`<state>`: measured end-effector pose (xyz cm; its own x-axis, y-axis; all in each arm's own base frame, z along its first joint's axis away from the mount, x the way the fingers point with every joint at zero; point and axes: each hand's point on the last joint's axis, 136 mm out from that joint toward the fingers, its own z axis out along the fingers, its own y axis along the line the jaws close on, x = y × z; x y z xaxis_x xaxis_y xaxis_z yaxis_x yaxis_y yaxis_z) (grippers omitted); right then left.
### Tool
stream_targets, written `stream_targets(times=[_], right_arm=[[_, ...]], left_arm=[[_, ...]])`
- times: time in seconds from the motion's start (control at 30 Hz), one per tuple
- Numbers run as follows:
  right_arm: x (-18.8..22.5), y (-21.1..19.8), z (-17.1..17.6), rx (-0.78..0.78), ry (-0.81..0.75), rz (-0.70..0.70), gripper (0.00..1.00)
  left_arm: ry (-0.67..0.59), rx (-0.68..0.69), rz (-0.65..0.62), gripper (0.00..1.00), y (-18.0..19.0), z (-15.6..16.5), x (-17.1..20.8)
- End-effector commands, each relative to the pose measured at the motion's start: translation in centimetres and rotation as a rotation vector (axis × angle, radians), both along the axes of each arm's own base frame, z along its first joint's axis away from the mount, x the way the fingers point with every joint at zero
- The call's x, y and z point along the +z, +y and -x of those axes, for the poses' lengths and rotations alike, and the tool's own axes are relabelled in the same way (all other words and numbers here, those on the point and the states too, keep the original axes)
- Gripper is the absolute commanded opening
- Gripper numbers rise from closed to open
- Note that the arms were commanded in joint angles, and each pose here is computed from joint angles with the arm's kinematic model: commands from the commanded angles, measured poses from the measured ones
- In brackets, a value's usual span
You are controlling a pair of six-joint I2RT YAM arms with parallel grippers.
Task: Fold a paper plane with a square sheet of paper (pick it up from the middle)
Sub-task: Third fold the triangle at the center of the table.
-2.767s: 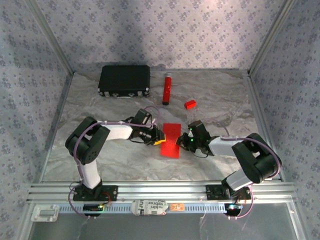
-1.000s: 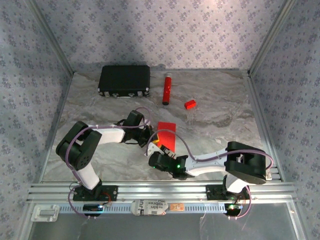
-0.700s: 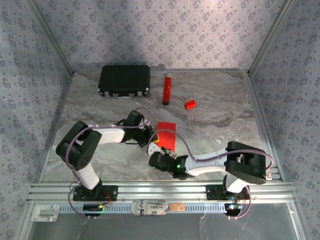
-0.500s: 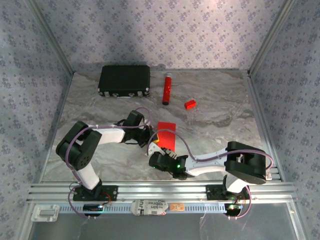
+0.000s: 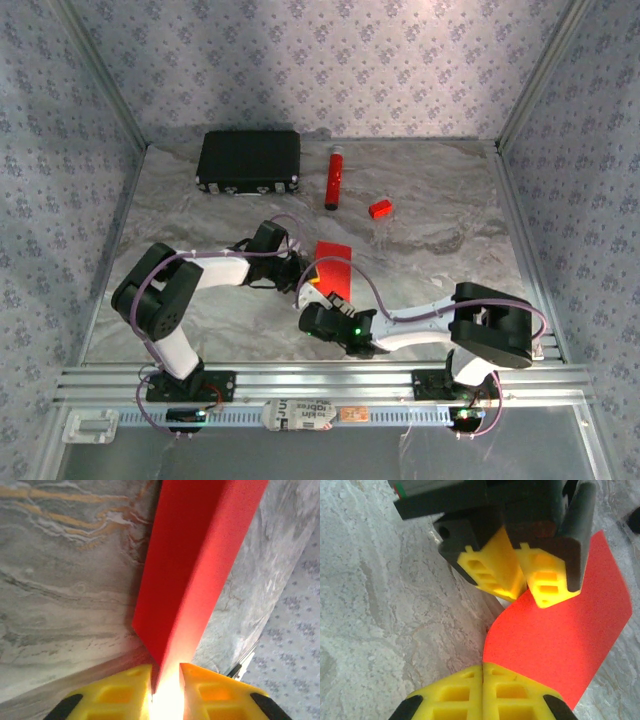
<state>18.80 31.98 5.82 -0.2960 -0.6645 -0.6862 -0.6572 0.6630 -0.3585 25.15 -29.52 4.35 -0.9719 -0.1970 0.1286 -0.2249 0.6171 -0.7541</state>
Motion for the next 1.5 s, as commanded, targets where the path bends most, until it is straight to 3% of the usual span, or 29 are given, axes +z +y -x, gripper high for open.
stream_targets(times=[0.0, 0.07, 0.2, 0.5, 0.73, 0.9, 1.17, 1.47], right_arm=[[0.1, -0.5, 0.2, -0.01, 0.035, -0.03, 0.0], [0.1, -0.2, 0.5, 0.008, 0.078, -0.073, 0.0], [-0.3, 0.5, 1.2, 0.056, 0.256, -0.198, 0.0], [0.3, 0.8, 1.2, 0.08, 0.543, -0.42, 0.0], [1.2, 0.6, 1.0, 0.074, 0.682, -0.516, 0.0], [1.9, 0.7, 1.3, 0.099, 0.77, -0.571, 0.0], [2.6, 1.4, 1.6, 0.127, 0.798, -0.613, 0.0], [2.6, 1.8, 1.7, 0.131, 0.785, -0.616, 0.0]], left_arm=[[-0.033, 0.002, -0.001, 0.38, 0.6, -0.3, 1.2], [-0.047, 0.011, -0.019, 0.49, 1.2, -0.5, 1.6], [-0.083, 0.029, -0.06, 0.59, 2.7, -1.1, 2.6], [-0.113, 0.035, -0.073, 0.62, 3.9, -1.5, 3.8], [-0.161, -0.002, -0.043, 0.54, 3.2, -2.1, 5.3], [-0.174, -0.03, -0.033, 0.43, 2.6, -2.6, 5.9], [-0.18, -0.102, 0.002, 0.32, 1.0, -3.3, 6.4], [-0.133, -0.197, -0.033, 0.26, -1.2, -3.8, 3.3]])
